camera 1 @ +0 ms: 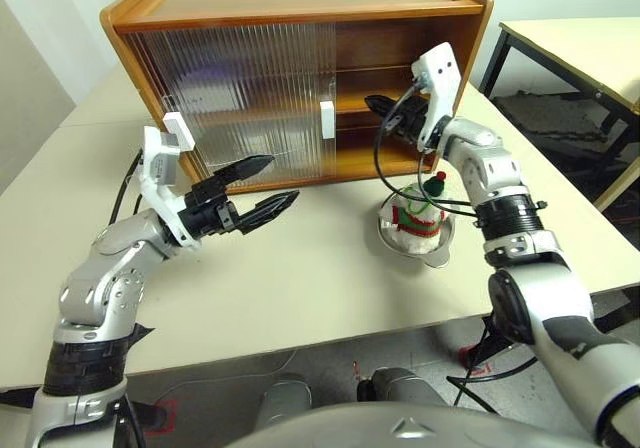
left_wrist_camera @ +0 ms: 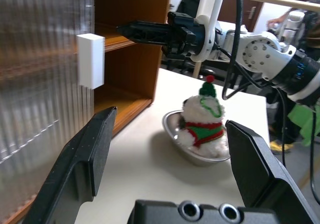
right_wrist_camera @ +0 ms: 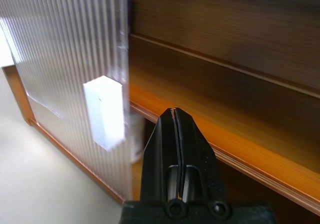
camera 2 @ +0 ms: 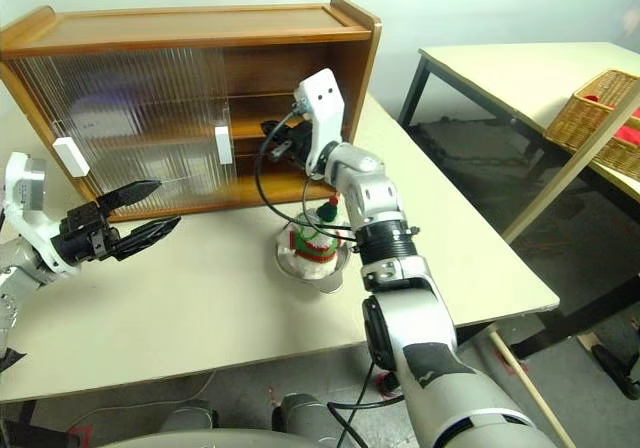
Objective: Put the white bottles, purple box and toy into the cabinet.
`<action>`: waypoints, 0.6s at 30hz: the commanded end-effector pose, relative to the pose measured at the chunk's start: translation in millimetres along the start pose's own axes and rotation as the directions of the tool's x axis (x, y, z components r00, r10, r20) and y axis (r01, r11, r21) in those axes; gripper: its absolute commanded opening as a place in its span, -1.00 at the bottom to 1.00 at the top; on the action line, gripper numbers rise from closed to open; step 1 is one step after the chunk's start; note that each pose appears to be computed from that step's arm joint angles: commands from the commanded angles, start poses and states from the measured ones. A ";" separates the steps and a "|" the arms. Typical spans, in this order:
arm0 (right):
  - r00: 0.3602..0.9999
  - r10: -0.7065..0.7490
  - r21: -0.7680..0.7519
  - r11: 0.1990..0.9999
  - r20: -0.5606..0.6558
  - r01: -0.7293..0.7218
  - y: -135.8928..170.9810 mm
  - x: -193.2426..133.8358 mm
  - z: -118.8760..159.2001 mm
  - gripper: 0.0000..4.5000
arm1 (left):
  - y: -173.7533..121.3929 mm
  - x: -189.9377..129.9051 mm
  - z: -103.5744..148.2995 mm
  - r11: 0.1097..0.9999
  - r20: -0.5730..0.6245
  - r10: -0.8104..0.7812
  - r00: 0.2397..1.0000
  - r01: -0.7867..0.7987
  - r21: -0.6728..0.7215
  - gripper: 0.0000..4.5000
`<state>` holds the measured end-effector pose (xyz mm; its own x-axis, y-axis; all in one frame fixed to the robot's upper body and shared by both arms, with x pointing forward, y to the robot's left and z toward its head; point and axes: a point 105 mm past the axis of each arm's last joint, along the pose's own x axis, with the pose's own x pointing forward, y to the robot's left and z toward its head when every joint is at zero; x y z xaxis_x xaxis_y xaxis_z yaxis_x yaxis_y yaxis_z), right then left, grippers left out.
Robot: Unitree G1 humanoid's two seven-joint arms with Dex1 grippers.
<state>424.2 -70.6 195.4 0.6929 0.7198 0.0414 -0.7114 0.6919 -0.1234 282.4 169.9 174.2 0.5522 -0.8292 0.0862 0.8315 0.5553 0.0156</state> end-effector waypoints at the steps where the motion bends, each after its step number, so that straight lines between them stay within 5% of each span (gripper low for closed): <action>1: 0.999 -0.031 0.006 1.000 -0.010 0.031 -11.6 -16.6 -1.2 -0.98 | 1.4 2.8 -4.7 1.000 -0.013 -0.011 1.000 0.011 -0.008 1.00; 6: 1.000 -0.004 -0.002 1.000 0.022 0.004 -10.9 -45.1 12.7 -0.57 | 2.6 2.0 -5.7 1.000 -0.016 -0.018 1.000 0.018 -0.011 1.00; 15: 0.996 0.088 0.071 0.993 0.025 -0.090 2.7 -112.9 14.1 0.95 | 3.9 1.8 -8.9 0.999 -0.022 -0.029 0.999 0.028 -0.017 1.00; 18: 0.993 0.113 0.109 0.988 -0.024 -0.110 3.3 -138.9 -4.3 0.99 | 3.2 3.0 -10.0 0.999 -0.023 -0.035 0.999 0.034 -0.021 1.00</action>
<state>331.9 -166.6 184.0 0.6322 0.7748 -0.0009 -0.7745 0.6319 -0.0297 285.9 170.0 166.9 0.5274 -0.8462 0.0765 0.8490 0.5283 -0.0091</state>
